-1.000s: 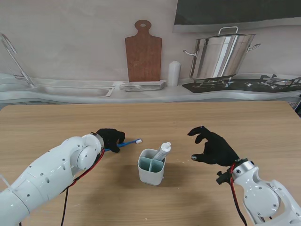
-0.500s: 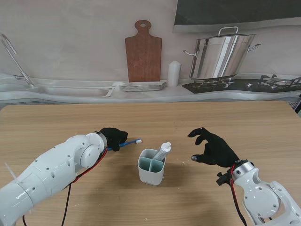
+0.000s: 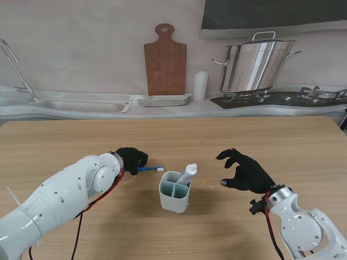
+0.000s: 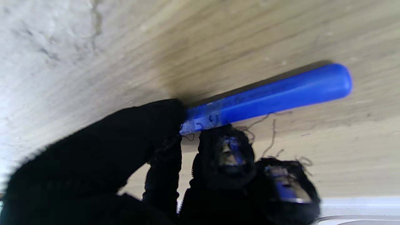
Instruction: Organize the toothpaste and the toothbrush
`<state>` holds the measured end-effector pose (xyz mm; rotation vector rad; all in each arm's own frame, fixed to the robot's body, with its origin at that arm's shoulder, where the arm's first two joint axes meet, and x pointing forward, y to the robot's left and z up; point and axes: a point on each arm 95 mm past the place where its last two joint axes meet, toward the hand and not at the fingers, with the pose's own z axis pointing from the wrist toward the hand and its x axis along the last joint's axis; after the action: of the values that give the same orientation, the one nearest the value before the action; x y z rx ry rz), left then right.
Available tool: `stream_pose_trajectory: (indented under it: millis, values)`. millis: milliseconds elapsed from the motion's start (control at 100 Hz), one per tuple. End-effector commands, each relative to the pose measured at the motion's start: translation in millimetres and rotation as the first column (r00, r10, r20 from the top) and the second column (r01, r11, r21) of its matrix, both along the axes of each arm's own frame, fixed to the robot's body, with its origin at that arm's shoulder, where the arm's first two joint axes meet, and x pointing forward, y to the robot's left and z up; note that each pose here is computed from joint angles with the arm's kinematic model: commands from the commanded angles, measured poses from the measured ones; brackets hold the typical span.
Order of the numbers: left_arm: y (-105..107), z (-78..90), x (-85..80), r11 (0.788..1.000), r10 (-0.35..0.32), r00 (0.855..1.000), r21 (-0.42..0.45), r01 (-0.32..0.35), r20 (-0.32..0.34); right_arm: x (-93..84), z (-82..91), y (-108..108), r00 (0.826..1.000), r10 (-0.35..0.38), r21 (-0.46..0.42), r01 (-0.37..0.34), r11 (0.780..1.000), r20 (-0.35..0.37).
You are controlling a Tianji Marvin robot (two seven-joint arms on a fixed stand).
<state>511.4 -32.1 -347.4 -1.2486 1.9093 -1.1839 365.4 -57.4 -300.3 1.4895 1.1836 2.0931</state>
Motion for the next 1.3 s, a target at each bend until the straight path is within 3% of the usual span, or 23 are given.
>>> stream_pose_trajectory:
  millis: [0, 230, 480, 650, 830, 990, 1170, 1290]
  values:
    - [-3.0, -15.9, -13.2, 1.0, -0.01, 0.999, 0.001, 0.01, -0.045, -4.0, -6.6, 0.9, 1.0, 0.005, -0.007, -0.005, 1.0, -0.024]
    - [-2.3, -1.1, -19.4, 0.992, 0.051, 0.999, -0.114, -0.053, -0.015, -3.8, -7.7, 0.1, 1.0, -0.006, -0.009, 0.006, 1.0, -0.016]
    - [1.5, 28.4, -38.8, 0.963, 0.133, 0.988, -0.245, -0.111, 0.074, -3.3, -7.7, -1.7, 1.0, -0.028, -0.013, 0.028, 1.0, 0.014]
    - [2.0, 49.5, -59.6, 0.938, 0.167, 0.976, -0.329, -0.112, 0.143, -3.6, -8.7, -0.3, 0.998, -0.037, -0.013, 0.038, 0.999, 0.054]
    - [1.1, 67.2, -83.2, 0.892, 0.216, 0.956, -0.438, -0.11, 0.199, -6.0, -6.9, -0.1, 0.997, -0.027, -0.016, 0.028, 0.999, 0.077]
    - [0.1, 79.5, -104.7, 0.826, 0.267, 0.938, -0.554, -0.105, 0.219, -9.7, -5.0, 0.0, 0.996, -0.018, -0.012, 0.019, 1.0, 0.089]
    - [-5.2, 88.0, -126.0, 0.686, 0.311, 0.937, -0.72, -0.104, 0.16, -13.4, -2.9, 1.0, 0.995, 0.0, -0.011, 0.001, 1.0, 0.099]
    - [-6.4, 88.1, -136.7, 0.593, 0.303, 0.946, -0.8, -0.092, 0.116, -14.1, -2.9, 1.1, 0.995, 0.02, -0.022, -0.018, 1.0, 0.099]
